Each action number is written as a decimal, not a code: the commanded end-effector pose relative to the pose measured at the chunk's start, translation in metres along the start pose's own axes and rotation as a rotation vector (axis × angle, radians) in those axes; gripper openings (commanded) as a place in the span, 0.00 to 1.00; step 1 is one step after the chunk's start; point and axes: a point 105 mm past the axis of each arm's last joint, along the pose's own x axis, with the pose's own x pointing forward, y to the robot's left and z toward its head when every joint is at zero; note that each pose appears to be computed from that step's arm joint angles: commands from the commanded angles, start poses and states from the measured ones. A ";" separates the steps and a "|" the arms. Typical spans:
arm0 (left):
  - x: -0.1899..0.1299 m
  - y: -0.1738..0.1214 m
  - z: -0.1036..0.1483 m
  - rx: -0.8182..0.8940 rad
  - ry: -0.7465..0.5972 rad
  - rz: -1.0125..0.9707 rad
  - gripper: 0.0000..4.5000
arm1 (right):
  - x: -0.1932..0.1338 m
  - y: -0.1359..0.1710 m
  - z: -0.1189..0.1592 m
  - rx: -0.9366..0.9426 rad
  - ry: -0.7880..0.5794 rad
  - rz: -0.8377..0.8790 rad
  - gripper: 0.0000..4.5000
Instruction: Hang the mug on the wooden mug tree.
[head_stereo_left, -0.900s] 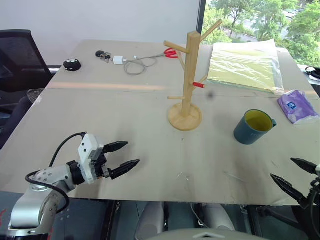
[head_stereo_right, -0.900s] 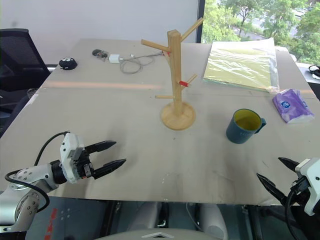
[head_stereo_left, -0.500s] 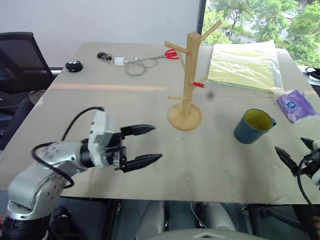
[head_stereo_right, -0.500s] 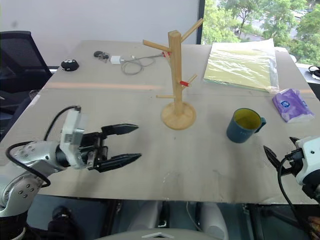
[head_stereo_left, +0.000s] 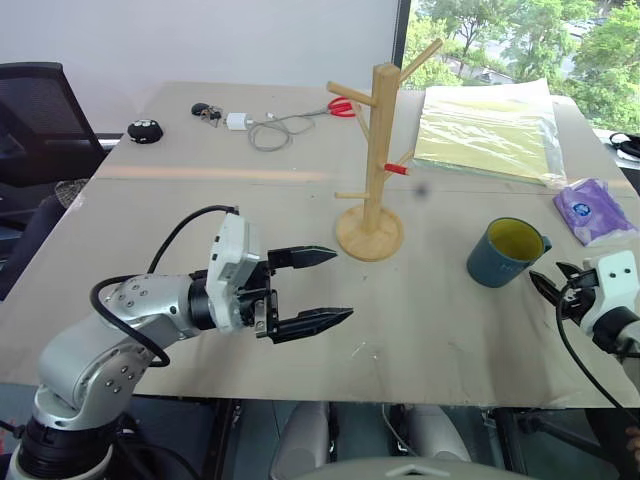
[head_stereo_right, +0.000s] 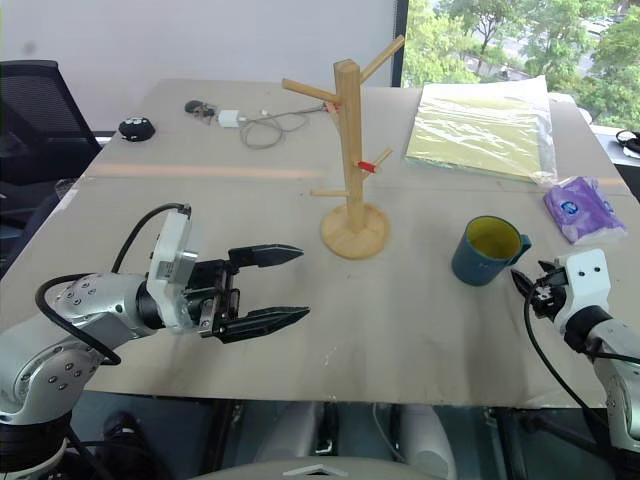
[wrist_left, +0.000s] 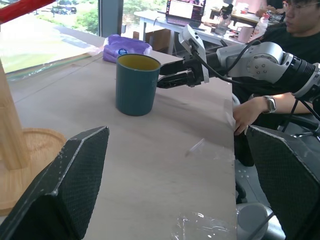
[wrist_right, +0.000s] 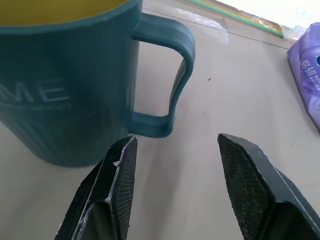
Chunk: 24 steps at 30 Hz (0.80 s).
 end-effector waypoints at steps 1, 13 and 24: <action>-0.001 -0.008 0.004 0.026 -0.016 -0.024 1.00 | 0.006 0.000 0.010 -0.021 -0.050 0.007 0.57; -0.008 -0.004 0.001 0.069 -0.011 0.022 1.00 | 0.042 0.004 0.014 -0.021 -0.114 0.059 0.02; -0.027 0.006 0.005 0.135 -0.194 0.145 1.00 | 0.017 0.032 0.070 -0.184 -0.235 0.207 0.02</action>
